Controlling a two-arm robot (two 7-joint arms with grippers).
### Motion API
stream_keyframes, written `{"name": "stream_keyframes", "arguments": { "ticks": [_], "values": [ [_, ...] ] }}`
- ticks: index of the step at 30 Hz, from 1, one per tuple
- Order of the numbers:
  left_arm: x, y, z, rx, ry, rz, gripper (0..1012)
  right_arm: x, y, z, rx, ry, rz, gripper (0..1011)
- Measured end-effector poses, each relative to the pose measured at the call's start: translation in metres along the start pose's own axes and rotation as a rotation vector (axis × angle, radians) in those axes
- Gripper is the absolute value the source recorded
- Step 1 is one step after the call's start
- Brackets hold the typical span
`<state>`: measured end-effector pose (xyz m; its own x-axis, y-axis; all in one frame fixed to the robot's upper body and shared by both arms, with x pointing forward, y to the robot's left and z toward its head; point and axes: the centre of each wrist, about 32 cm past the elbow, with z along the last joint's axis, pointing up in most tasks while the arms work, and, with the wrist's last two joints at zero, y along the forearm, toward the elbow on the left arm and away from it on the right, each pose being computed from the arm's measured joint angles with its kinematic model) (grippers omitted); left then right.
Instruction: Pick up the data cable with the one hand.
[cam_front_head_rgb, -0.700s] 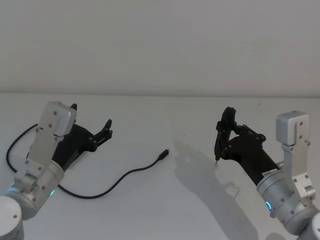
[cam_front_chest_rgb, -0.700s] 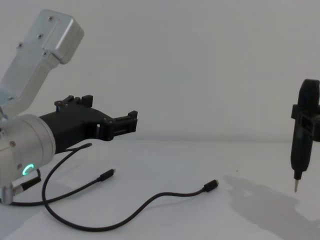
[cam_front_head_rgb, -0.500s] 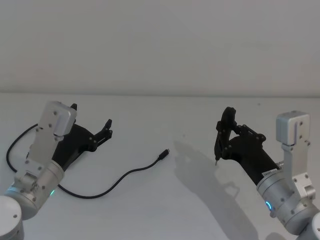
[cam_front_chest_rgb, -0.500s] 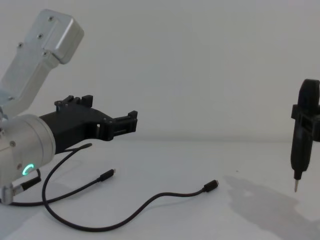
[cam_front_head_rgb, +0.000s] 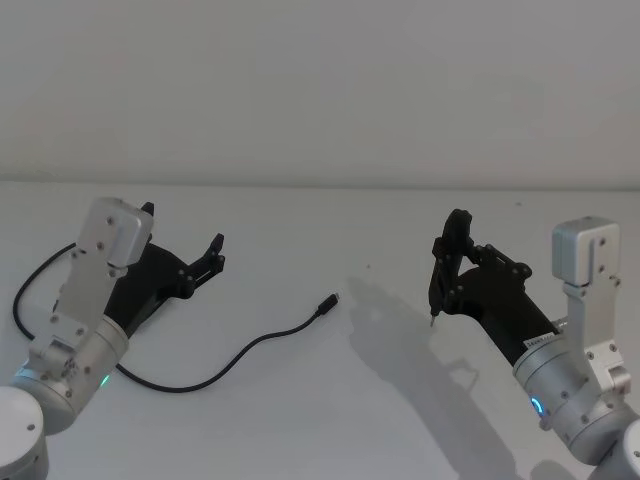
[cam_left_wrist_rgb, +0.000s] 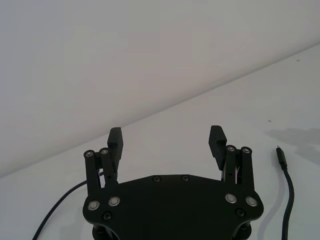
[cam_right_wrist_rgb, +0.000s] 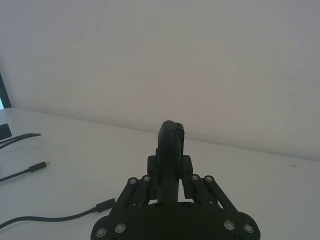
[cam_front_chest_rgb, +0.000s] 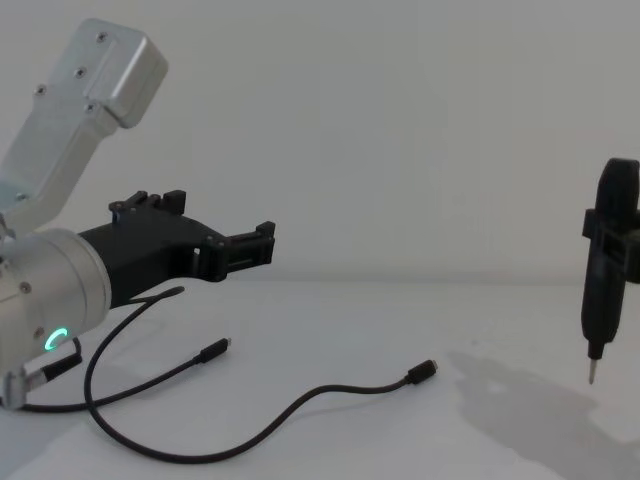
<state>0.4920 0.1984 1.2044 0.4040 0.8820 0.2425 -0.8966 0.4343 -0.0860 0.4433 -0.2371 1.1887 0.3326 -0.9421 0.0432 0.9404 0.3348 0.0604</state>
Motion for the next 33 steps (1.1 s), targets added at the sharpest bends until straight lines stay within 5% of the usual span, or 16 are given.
{"name": "stream_keyframes", "arguments": {
  "ticks": [16,27,33],
  "values": [
    [0.0007,-0.0013,0.0003,-0.001,-0.001,-0.001,1001,0.0,0.0,0.0,0.0,0.0,0.0,275],
    [0.0109,-0.0239,0.0056,-0.035,-0.005,-0.071,1001,0.0,0.0,0.0,0.0,0.0,0.0,275],
    [0.0199,-0.0427,0.0102,-0.064,0.0,-0.153,1001,0.0,0.0,0.0,0.0,0.0,0.0,274]
  ]
}}
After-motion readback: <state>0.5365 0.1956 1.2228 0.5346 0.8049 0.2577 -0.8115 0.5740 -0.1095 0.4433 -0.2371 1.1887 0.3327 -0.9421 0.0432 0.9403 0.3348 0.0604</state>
